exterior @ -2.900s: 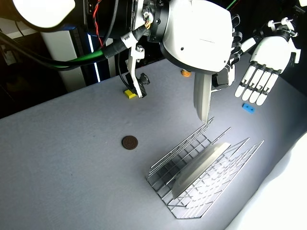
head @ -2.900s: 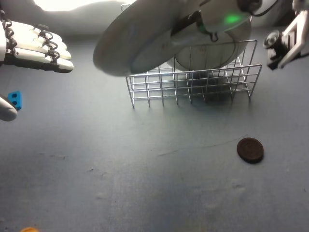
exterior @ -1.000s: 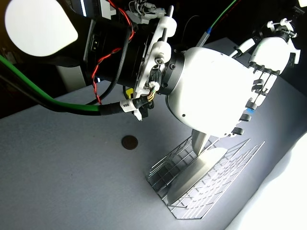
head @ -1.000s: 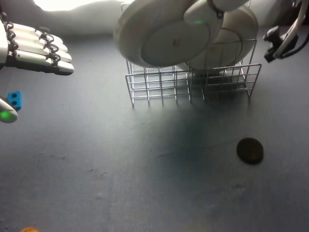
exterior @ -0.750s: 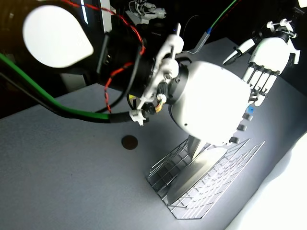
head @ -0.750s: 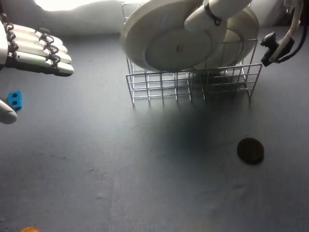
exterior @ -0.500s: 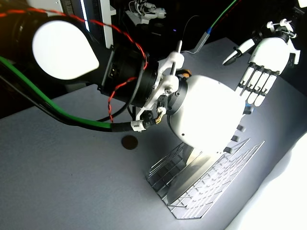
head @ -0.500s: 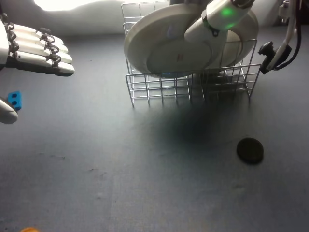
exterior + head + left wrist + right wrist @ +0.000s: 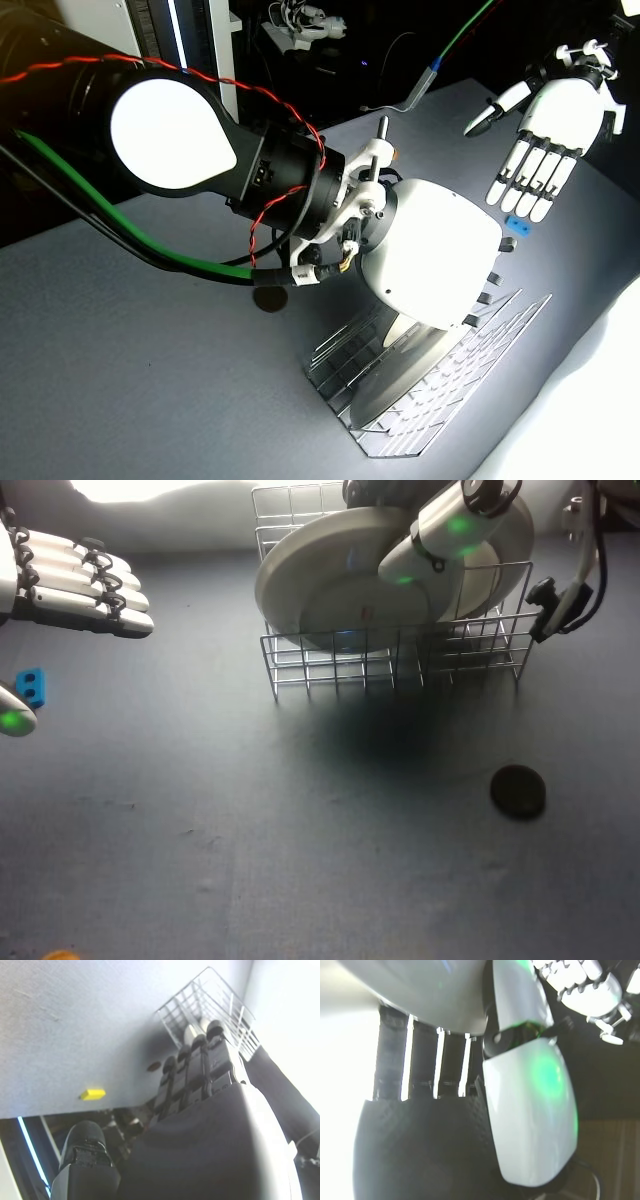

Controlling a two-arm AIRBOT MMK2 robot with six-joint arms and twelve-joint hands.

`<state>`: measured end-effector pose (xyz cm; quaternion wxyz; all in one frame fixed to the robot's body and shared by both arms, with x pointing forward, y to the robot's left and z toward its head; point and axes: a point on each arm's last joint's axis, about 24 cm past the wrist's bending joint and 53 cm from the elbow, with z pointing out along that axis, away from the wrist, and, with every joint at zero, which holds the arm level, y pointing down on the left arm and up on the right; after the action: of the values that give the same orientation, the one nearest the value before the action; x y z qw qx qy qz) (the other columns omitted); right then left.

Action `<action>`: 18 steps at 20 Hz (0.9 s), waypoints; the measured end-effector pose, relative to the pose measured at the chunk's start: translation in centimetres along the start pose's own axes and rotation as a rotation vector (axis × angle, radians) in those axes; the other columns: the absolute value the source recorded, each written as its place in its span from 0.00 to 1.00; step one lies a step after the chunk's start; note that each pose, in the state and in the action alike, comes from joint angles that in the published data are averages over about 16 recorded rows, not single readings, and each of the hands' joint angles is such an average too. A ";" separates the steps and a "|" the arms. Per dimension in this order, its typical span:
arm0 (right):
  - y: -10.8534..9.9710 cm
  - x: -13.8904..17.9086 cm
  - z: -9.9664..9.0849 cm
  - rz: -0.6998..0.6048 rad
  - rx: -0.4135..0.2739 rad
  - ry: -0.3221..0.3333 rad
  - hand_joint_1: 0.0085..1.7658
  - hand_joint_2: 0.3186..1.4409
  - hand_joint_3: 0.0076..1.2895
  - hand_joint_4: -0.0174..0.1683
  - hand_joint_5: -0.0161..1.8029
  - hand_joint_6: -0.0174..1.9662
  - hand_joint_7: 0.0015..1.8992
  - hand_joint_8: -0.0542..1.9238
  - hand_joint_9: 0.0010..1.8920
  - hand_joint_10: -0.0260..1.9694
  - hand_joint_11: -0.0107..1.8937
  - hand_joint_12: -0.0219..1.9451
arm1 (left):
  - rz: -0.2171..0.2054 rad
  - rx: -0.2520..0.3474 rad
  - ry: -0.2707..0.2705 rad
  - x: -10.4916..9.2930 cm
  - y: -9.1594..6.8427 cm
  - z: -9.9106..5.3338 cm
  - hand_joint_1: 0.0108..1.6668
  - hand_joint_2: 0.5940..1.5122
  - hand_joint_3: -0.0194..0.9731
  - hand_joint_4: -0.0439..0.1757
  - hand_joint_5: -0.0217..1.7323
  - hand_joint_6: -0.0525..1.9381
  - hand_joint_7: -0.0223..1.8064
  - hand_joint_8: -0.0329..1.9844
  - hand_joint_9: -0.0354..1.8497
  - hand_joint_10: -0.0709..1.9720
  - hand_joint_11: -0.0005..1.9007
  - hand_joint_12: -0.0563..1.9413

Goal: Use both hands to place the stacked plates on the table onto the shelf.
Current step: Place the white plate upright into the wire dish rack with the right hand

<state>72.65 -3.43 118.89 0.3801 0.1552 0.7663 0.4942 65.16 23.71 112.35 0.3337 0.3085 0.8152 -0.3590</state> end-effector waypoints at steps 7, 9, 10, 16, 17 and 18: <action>-0.5 0.4 0.3 -0.019 0.005 0.009 0.72 0.63 0.00 0.07 0.51 0.47 0.54 0.30 0.54 0.25 0.40 0.61 | 0.000 0.000 0.000 0.0 0.0 0.0 0.00 0.58 0.04 0.22 0.02 0.03 0.02 0.01 0.03 0.01 0.01 0.03; -0.5 0.6 0.3 -0.023 0.003 0.012 0.71 0.64 0.00 0.07 0.50 0.42 0.54 0.26 0.53 0.20 0.38 0.62 | 0.001 0.000 0.000 0.0 0.0 0.0 0.00 0.58 0.04 0.22 0.02 0.03 0.02 0.01 0.03 0.01 0.01 0.03; -0.5 0.6 0.3 -0.024 0.001 0.013 0.70 0.65 0.00 0.07 0.50 0.40 0.54 0.23 0.53 0.17 0.36 0.62 | 0.001 0.000 0.001 0.0 0.0 0.0 0.00 0.58 0.04 0.22 0.02 0.03 0.02 0.01 0.03 0.01 0.01 0.03; -0.1 0.7 0.3 -0.025 -0.015 0.018 0.67 0.66 0.00 0.07 0.48 0.24 0.52 0.07 0.51 0.08 0.30 0.63 | 0.001 0.000 0.001 0.0 0.0 0.0 0.00 0.58 0.04 0.22 0.02 0.03 0.02 0.01 0.03 0.01 0.01 0.03; 0.1 0.6 0.3 -0.025 -0.020 0.017 0.67 0.66 0.00 0.07 0.48 0.21 0.52 0.05 0.50 0.08 0.29 0.63 | 0.001 0.000 0.001 0.0 0.0 0.0 0.00 0.58 0.04 0.22 0.02 0.03 0.02 0.01 0.03 0.01 0.01 0.03; 0.3 0.6 0.3 -0.024 -0.026 0.016 0.66 0.65 0.00 0.07 0.47 0.18 0.52 0.04 0.50 0.07 0.28 0.63 | 0.001 0.000 0.001 0.0 0.0 0.0 0.00 0.58 0.04 0.22 0.02 0.03 0.02 0.01 0.03 0.01 0.01 0.03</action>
<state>72.43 -2.79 118.85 0.3818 0.1372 0.7647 0.5007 65.14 23.71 112.34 0.3336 0.3090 0.8152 -0.3587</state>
